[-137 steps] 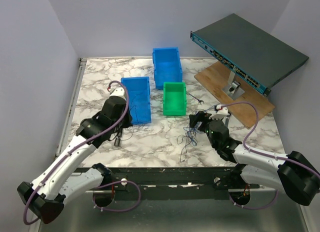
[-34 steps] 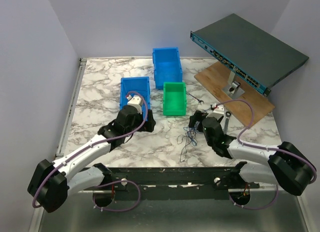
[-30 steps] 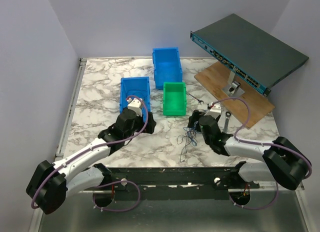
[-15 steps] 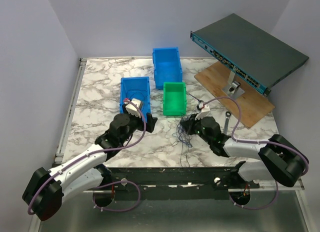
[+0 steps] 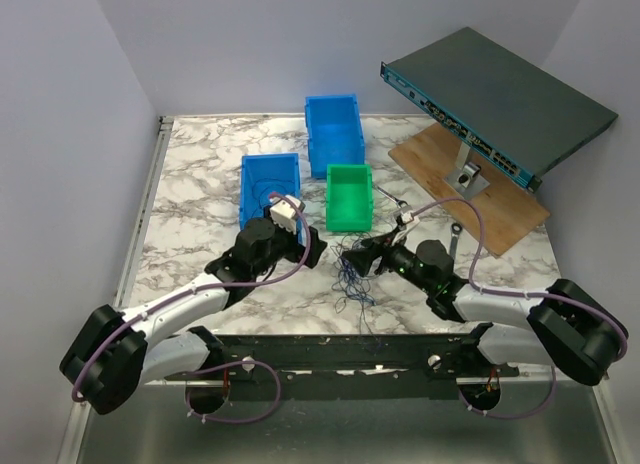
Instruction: Untangle the cables
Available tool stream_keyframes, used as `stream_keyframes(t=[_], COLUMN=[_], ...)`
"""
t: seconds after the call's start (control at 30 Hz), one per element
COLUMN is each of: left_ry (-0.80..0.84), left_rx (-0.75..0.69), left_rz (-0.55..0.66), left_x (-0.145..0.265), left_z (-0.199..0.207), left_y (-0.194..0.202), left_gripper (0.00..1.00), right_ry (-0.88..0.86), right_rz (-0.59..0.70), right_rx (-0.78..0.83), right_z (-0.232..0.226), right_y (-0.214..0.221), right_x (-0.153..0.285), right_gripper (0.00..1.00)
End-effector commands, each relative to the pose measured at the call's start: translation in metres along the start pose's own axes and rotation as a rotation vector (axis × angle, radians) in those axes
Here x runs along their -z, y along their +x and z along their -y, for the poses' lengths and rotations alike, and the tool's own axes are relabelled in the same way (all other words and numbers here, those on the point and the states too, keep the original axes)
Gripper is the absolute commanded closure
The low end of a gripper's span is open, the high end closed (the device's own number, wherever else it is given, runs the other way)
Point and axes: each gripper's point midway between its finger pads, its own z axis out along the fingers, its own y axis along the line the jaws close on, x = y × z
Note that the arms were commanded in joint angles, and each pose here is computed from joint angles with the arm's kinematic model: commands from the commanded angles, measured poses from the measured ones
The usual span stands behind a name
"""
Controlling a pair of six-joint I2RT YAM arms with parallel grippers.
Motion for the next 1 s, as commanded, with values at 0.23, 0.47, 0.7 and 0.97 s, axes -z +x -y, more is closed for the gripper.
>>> stream_keyframes(t=[0.23,0.47,0.7,0.97], left_ry=[0.071,0.179,0.246,0.309], left_rx=[0.020,0.048,0.089,0.104], left_rz=[0.081,-0.051,-0.136,-0.257], left_x=[0.010,0.010,0.008,-0.021], left_z=[0.013,0.030,0.042,0.058], left_y=[-0.011,0.020,0.041,0.047], left_gripper=[0.03,0.14,0.18,0.24], right_ry=[0.240,0.118,0.033,0.077], right_rz=[0.061,-0.012,-0.115,-0.118], right_rx=[-0.014,-0.021,-0.045,-0.051], right_z=[0.040,0.020,0.006,0.014], right_y=[-0.011,0.008,0.029,0.029], right_x=[0.011,0.023,0.015,0.008], right_gripper=[0.22,0.35,0.38,0.75])
